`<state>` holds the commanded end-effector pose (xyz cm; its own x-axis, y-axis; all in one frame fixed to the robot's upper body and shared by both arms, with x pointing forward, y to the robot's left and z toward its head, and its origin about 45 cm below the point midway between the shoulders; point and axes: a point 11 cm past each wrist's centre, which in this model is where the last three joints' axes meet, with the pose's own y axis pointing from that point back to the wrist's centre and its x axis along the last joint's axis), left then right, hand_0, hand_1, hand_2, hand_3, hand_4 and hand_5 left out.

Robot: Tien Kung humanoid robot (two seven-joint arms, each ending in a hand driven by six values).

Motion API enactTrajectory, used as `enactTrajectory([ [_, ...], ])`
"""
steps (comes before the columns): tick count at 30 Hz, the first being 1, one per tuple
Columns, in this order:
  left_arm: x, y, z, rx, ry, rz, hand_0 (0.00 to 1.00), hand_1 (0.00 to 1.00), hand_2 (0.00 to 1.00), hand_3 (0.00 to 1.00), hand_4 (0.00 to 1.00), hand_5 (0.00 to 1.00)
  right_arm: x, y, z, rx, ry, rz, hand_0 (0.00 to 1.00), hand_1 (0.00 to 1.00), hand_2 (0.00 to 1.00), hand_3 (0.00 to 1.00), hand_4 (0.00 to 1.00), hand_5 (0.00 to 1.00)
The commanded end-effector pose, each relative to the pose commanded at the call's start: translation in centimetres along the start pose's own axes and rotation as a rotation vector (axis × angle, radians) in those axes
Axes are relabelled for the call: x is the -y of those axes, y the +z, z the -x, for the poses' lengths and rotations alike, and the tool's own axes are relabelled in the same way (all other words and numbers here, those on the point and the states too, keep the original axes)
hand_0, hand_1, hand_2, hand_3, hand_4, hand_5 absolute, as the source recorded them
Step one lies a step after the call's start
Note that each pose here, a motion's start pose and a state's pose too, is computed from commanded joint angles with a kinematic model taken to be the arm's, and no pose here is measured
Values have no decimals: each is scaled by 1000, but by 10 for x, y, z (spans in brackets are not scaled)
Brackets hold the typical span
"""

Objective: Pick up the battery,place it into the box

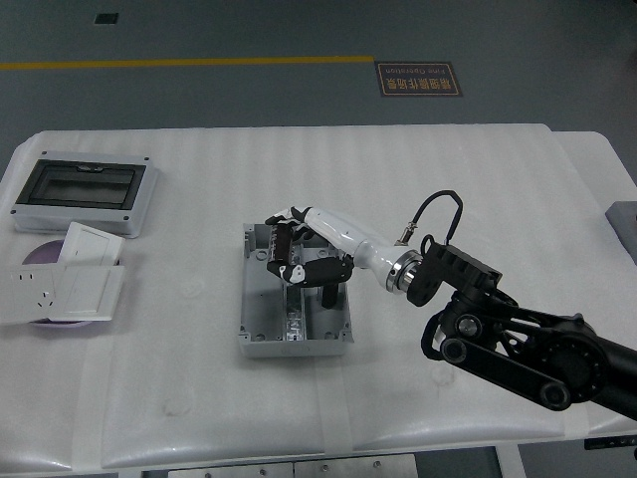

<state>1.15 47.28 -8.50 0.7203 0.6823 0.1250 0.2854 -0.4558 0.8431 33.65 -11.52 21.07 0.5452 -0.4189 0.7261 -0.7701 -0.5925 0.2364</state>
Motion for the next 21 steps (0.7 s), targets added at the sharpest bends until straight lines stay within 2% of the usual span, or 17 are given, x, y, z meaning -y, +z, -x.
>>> enactTrajectory([
  [3,0,0,0,0,-1,-1,648,589,541,581,388,48,0,3,1,-8,-2,9,770,751,789,951,560,260],
  [4,0,0,0,0,-1,-1,647,586,539,576,381,47,1,4,1,-9,-4,12,786,758,787,977,680,325],
  [9,0,0,0,0,-4,-1,647,586,539,576,381,47,1,12,4,-20,-14,32,786,758,787,977,680,325],
  [10,0,1,0,0,-5,-1,647,585,538,578,373,39,1,14,5,-22,-17,37,793,759,766,983,751,357],
  [21,-1,1,1,4,-12,-9,648,583,537,576,366,32,1,27,7,-56,-38,71,796,751,750,978,766,366],
])
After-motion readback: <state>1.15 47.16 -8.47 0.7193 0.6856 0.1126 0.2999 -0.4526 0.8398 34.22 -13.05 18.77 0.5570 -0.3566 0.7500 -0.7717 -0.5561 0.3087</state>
